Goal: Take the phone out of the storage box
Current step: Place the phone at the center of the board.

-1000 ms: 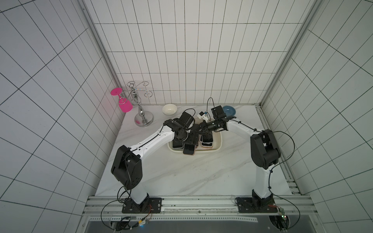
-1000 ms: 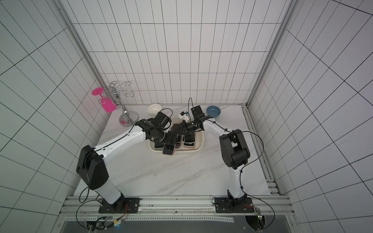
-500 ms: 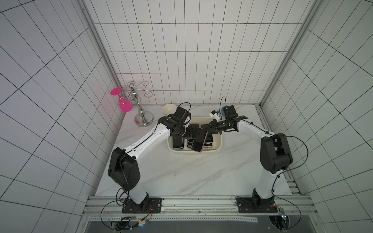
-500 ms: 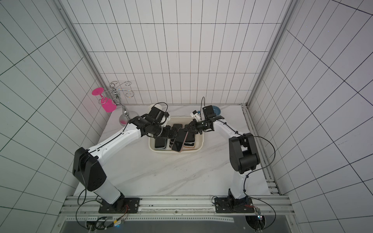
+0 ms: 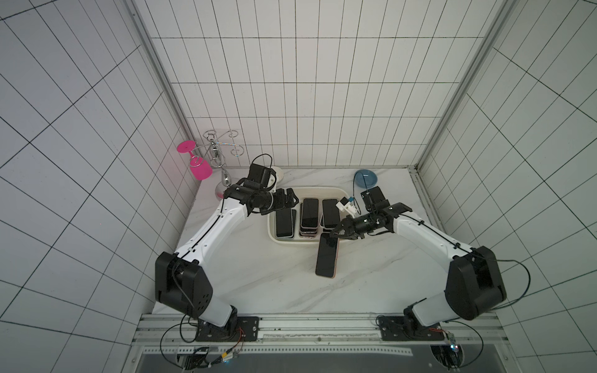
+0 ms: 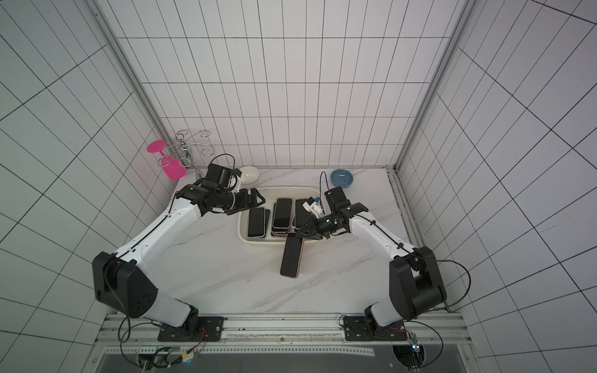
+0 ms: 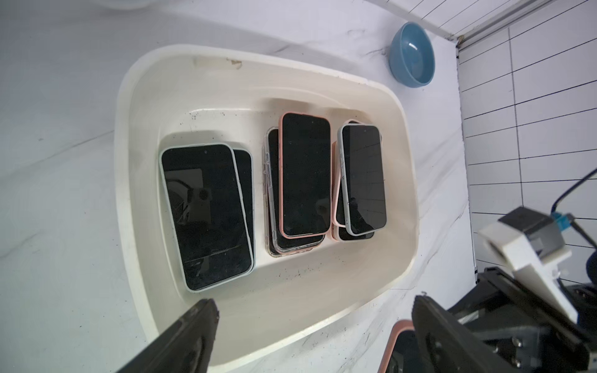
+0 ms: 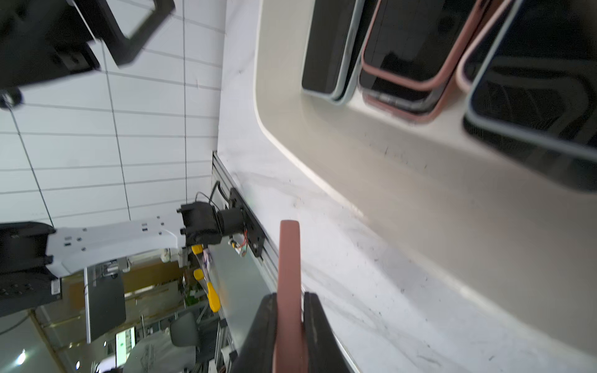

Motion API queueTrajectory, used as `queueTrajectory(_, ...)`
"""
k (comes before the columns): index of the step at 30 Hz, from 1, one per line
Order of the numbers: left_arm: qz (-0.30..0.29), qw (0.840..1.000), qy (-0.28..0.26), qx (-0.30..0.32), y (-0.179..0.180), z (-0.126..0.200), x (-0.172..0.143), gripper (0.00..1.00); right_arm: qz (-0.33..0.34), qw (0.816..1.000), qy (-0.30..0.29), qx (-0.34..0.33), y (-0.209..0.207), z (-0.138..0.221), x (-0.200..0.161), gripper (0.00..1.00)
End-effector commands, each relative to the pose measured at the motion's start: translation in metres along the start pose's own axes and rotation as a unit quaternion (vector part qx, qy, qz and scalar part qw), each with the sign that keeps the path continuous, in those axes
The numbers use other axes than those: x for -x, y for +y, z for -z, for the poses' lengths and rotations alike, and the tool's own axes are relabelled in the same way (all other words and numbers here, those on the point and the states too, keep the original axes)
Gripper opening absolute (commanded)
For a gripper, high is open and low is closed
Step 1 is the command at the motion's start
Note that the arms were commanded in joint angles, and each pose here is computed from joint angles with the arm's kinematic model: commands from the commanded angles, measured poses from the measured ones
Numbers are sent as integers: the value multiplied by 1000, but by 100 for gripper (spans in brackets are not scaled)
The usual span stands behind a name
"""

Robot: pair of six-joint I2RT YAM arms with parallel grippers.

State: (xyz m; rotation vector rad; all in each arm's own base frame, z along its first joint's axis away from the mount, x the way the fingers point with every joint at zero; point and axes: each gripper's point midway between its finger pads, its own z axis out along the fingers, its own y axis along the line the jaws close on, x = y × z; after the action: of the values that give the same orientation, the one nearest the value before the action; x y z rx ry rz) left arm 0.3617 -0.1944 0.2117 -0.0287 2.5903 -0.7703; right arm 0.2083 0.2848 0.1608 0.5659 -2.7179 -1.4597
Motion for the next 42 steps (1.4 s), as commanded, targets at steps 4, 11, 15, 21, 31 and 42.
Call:
queueTrajectory(4, -12, 1000, 9, 21, 0, -17, -1, 98, 2, 997, 67, -35, -10, -37, -51, 0)
queueTrajectory(11, -14, 999, 16, 29, 2, -27, -9, 98, -19, 995, 87, -37, -28, -69, -51, 0)
queueTrajectory(15, -14, 999, 24, 37, 6, -33, -16, 98, -32, 995, 90, -39, -42, -80, -50, 0)
queueTrajectory(21, -15, 998, 28, 45, 11, -36, -19, 98, -50, 993, 96, -56, -60, -86, -54, 0)
queueTrajectory(31, -13, 997, 38, 68, 22, -47, -23, 98, -92, 990, 85, -61, -88, -77, -55, 18)
queueTrajectory(42, -10, 995, 53, 89, 30, -63, -26, 98, -115, 990, 65, -56, -101, -61, -54, 45)
